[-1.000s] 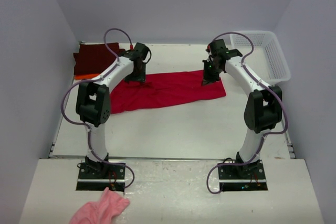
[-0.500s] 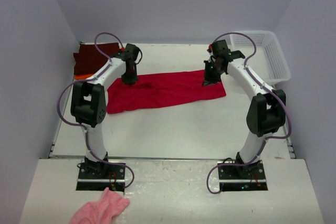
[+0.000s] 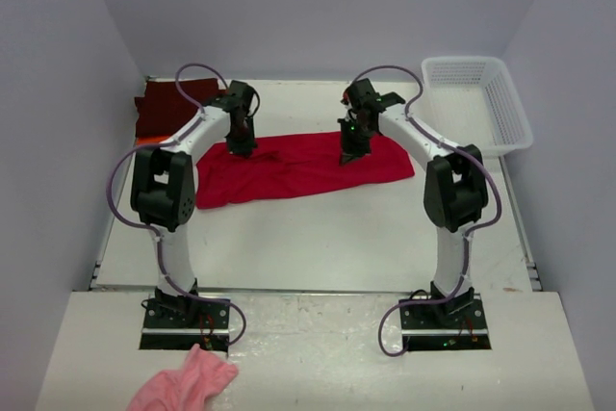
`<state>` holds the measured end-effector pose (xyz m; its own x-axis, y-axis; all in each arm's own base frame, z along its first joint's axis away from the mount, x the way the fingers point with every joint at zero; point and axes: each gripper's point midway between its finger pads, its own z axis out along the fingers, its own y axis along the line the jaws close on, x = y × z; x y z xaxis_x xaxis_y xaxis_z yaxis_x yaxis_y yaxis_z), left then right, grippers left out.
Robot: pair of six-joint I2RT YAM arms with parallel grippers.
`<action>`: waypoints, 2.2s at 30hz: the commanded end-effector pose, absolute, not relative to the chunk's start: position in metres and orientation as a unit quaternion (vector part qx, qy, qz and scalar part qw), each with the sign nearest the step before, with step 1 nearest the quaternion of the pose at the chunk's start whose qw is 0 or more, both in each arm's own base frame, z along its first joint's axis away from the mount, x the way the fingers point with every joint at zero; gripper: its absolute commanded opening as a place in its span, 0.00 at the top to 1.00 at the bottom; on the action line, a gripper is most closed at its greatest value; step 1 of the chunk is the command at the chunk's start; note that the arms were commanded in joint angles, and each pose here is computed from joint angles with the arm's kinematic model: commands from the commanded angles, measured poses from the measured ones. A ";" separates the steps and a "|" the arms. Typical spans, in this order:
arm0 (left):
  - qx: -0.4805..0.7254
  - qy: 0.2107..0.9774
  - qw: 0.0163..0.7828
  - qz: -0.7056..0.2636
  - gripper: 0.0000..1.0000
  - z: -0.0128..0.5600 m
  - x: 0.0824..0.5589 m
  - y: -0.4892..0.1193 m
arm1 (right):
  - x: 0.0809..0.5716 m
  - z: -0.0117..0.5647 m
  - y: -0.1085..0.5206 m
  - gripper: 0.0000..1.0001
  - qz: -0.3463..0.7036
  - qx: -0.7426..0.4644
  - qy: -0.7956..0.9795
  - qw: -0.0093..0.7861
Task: Fold and stack the t-shirts
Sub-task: Fold the other side of the tshirt into a rectangle
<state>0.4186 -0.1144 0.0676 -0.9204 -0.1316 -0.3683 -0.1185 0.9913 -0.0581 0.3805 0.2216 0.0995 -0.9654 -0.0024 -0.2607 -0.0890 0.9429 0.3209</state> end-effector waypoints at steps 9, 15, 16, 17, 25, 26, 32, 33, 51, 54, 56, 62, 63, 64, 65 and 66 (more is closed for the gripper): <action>-0.031 0.980 0.165 -0.104 1.00 0.061 0.418 -0.146 | 0.389 0.073 0.262 1.00 0.180 -0.013 0.980 0.081; -0.021 0.980 0.158 -0.122 1.00 0.056 0.420 -0.159 | 0.388 0.068 0.260 1.00 0.174 -0.004 0.982 0.073; -0.018 0.980 0.157 -0.123 1.00 0.055 0.420 -0.162 | 0.387 0.066 0.261 1.00 0.175 -0.004 0.982 0.070; -0.017 0.980 0.156 -0.125 1.00 0.055 0.420 -0.163 | 0.386 0.065 0.262 1.00 0.177 -0.004 0.982 0.067; -0.017 0.979 0.156 -0.127 1.00 0.047 0.434 -0.169 | 0.383 0.057 0.268 1.00 0.176 -0.008 0.983 0.058; -0.018 0.979 0.157 -0.128 1.00 0.046 0.436 -0.170 | 0.382 0.056 0.269 1.00 0.176 -0.008 0.983 0.056; -0.020 0.977 0.165 -0.132 1.00 0.044 0.450 -0.174 | 0.376 0.047 0.269 1.00 0.164 -0.014 0.985 0.045; -0.021 0.977 0.166 -0.130 1.00 0.043 0.453 -0.174 | 0.377 0.045 0.268 1.00 0.164 -0.014 0.985 0.044; -0.001 0.961 0.266 -0.080 1.00 0.093 0.512 -0.162 | 0.367 0.048 0.269 1.00 0.152 -0.032 0.987 0.047; -0.004 0.952 0.299 -0.065 1.00 0.124 0.497 -0.155 | 0.369 0.069 0.266 1.00 0.154 -0.037 0.984 0.078; -0.008 0.944 0.325 -0.053 1.00 0.147 0.478 -0.144 | 0.371 0.081 0.262 1.00 0.150 -0.041 0.983 0.099; 0.006 0.965 0.262 -0.005 1.00 0.140 0.426 -0.119 | 0.377 0.084 0.250 1.00 0.118 -0.039 0.986 0.109; 0.008 0.969 0.248 0.001 1.00 0.134 0.419 -0.115 | 0.378 0.085 0.249 1.00 0.116 -0.041 0.986 0.112; 0.009 0.969 0.248 0.002 1.00 0.133 0.417 -0.114 | 0.379 0.086 0.249 1.00 0.116 -0.041 0.986 0.115; 0.007 0.969 0.247 0.002 1.00 0.131 0.414 -0.113 | 0.386 0.089 0.247 1.00 0.110 -0.043 0.985 0.127; 0.005 0.969 0.245 0.001 1.00 0.129 0.412 -0.112 | 0.390 0.088 0.245 1.00 0.104 -0.044 0.985 0.131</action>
<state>0.4331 -0.1260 0.1493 -0.8372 -0.0308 -0.5460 0.0030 0.9981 -0.0608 0.3733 0.2500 0.0616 -0.9834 -0.0474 -0.1754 -0.0870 0.9704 0.2255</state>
